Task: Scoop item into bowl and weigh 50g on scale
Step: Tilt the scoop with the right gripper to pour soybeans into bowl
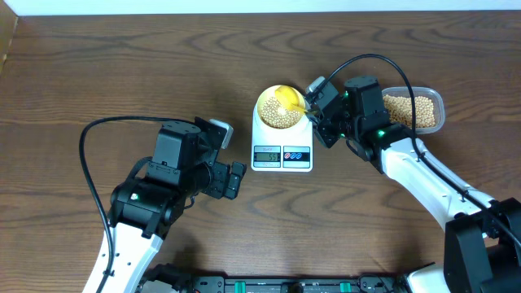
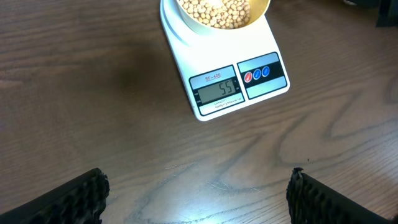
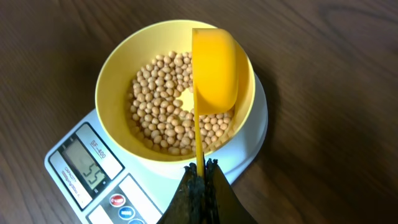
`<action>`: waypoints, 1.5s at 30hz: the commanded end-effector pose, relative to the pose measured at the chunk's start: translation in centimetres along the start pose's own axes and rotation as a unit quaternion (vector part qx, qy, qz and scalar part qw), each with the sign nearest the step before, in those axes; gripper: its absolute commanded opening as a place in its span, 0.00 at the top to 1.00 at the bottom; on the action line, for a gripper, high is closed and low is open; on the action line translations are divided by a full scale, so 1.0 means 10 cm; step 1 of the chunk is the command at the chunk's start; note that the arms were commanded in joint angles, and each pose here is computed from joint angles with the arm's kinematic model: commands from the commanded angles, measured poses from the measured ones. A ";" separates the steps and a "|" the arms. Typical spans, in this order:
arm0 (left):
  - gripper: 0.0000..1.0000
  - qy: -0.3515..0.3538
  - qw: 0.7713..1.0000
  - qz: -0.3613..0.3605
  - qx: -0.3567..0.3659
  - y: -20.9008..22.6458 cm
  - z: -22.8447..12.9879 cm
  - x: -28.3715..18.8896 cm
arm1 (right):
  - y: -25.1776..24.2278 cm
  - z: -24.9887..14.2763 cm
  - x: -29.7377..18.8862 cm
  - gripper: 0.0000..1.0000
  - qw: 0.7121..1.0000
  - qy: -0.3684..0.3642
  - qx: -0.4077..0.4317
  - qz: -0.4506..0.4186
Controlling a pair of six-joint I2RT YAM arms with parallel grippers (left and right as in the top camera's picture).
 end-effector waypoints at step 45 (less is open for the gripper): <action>0.06 0.000 1.000 0.004 0.002 0.00 0.00 0.00 | 0.26 0.03 0.03 0.99 0.997 -0.003 -0.008 0.078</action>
Point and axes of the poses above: each gripper's point midway between its finger pads, its own x axis out along the fingers, its own y axis along the line the jaws close on, z = x × y, the point moved 10 cm from there along -x, back along the fingers, and after that the axes turned 7 degrees about -x, right-handed, at the moved point
